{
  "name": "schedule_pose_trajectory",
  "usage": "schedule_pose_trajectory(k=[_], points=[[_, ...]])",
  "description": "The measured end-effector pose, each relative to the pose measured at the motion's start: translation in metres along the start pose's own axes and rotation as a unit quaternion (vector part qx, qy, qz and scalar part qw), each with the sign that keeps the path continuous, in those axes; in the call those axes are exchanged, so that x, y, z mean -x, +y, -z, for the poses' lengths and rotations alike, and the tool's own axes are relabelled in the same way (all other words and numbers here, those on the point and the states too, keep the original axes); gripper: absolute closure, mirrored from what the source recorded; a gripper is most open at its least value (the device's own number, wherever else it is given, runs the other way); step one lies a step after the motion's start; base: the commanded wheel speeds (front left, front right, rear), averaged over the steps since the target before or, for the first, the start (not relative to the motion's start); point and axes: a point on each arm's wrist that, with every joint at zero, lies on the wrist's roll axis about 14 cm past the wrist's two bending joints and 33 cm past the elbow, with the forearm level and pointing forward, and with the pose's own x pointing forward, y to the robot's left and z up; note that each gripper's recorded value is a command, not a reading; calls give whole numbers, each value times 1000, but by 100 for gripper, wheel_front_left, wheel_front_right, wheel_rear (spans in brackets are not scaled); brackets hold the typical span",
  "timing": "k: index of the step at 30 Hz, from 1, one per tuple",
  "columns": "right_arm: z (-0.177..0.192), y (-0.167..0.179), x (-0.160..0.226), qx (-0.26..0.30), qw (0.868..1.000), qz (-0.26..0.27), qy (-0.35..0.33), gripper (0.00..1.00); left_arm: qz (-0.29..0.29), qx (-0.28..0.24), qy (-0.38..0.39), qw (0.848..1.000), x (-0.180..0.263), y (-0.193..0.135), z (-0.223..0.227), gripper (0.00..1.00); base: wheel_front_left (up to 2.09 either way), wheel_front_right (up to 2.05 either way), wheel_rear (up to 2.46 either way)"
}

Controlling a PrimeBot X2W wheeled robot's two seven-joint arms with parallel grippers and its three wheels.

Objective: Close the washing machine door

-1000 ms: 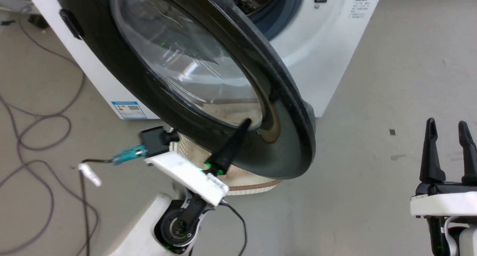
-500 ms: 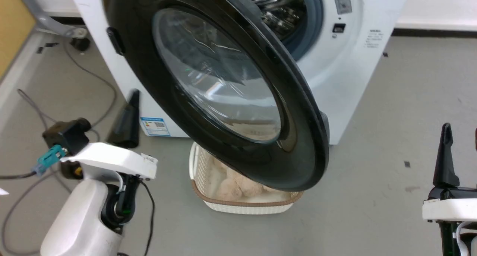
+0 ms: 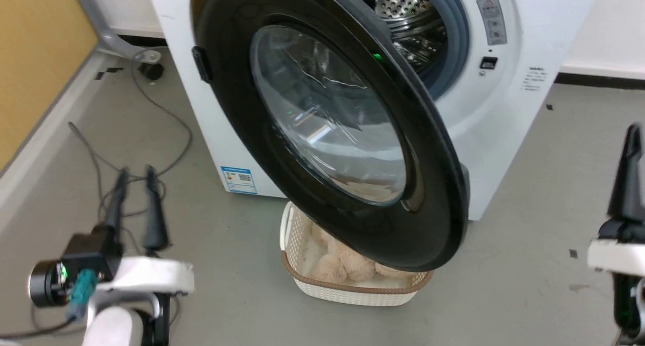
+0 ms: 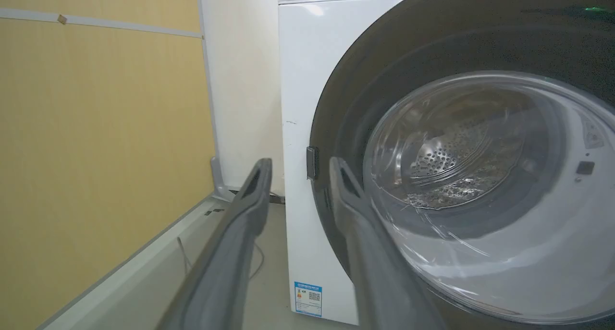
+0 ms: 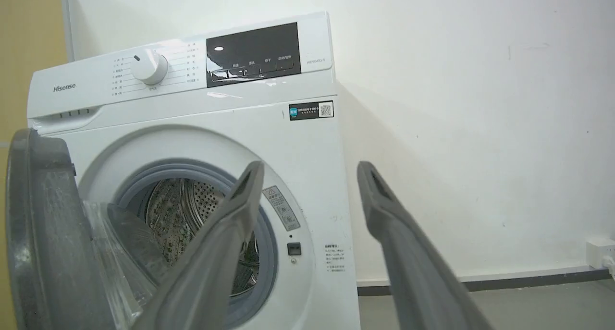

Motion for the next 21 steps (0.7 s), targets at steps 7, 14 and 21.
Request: schedule_pose_trajectory(k=[7, 14, 21], points=[[-45, 36, -23, -74, 993, -42, -81, 100, -16, -8, 23, 1000, 28, 11, 12, 0, 0, 0, 0], [-81, 83, -30, -169, 971, -108, -134, 100, -13, -9, 48, 999, 45, 11, 25, 0, 0, 0, 0], [-98, 159, -11, -231, 935, -234, -133, 100, -17, -11, 57, 998, 48, 13, 31, 0, 0, 0, 0]])
